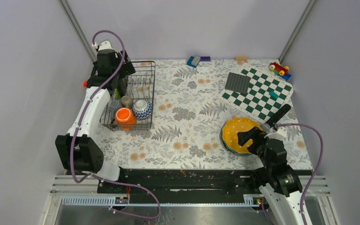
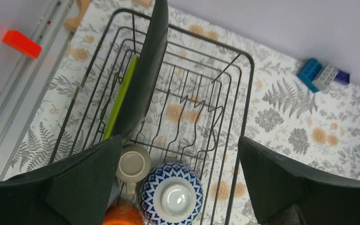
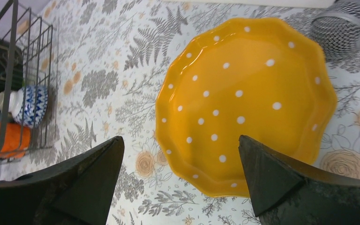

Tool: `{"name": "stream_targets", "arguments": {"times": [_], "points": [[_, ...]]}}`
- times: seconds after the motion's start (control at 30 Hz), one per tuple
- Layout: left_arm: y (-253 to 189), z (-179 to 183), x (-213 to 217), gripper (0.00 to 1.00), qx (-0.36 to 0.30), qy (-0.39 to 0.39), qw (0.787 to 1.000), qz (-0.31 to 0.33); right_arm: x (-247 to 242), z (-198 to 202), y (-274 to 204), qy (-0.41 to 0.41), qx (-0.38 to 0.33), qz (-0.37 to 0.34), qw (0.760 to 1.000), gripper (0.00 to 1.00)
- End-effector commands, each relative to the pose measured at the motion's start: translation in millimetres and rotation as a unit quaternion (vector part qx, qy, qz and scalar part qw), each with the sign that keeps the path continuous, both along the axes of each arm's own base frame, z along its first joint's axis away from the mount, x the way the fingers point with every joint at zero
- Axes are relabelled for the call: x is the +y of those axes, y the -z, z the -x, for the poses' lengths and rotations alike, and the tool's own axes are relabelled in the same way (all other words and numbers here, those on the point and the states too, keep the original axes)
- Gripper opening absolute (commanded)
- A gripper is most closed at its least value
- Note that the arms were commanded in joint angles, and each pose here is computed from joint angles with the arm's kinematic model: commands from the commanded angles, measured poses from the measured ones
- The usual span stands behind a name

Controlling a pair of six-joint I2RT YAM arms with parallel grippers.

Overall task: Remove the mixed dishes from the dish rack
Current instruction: Pick up the plate from the dish rack.

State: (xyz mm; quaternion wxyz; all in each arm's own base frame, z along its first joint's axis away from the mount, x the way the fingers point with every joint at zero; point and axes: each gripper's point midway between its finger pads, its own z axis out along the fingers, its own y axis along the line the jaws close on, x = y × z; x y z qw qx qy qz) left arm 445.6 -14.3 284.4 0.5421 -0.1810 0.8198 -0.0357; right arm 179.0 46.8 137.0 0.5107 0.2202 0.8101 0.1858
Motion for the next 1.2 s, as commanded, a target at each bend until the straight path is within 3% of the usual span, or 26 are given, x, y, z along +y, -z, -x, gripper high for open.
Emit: {"name": "stream_targets", "arguments": {"times": [0.0, 0.23, 0.5, 0.7, 0.93, 1.03, 1.17], "points": [[2.3, -11.3, -2.1, 0.99, 0.028, 0.049, 0.998, 0.002, 17.2, -5.9, -8.5, -0.056, -0.024, 0.004, 0.998, 1.0], [29.2, -40.4, 14.9, 0.93, 0.086, 0.038, 0.996, -0.005, 19.6, -4.2, -9.0, -0.064, -0.034, -0.001, 0.997, 1.0], [35.8, -49.2, 27.8, 0.93, 0.094, 0.038, 0.995, -0.025, 19.7, -4.1, -7.9, -0.063, -0.036, -0.003, 0.997, 0.99], [14.4, -48.7, 16.6, 0.93, 0.064, 0.075, 0.995, -0.02, 19.9, -4.4, -7.2, -0.063, -0.033, -0.002, 0.997, 0.99], [-28.4, -40.2, 23.5, 0.93, 0.002, 0.05, 0.998, -0.029, 19.8, -4.3, -6.8, -0.063, -0.033, -0.002, 0.997, 0.99], [-32.8, -37.3, 40.3, 0.93, 0.0, 0.006, 0.999, -0.045, 20.4, -4.0, -7.0, -0.065, -0.033, -0.003, 0.997, 1.0], [-21.3, -40.3, 41.0, 0.94, 0.013, 0.014, 0.999, -0.042, 20.9, -3.9, -6.0, -0.066, -0.032, -0.004, 0.997, 1.0]]}}
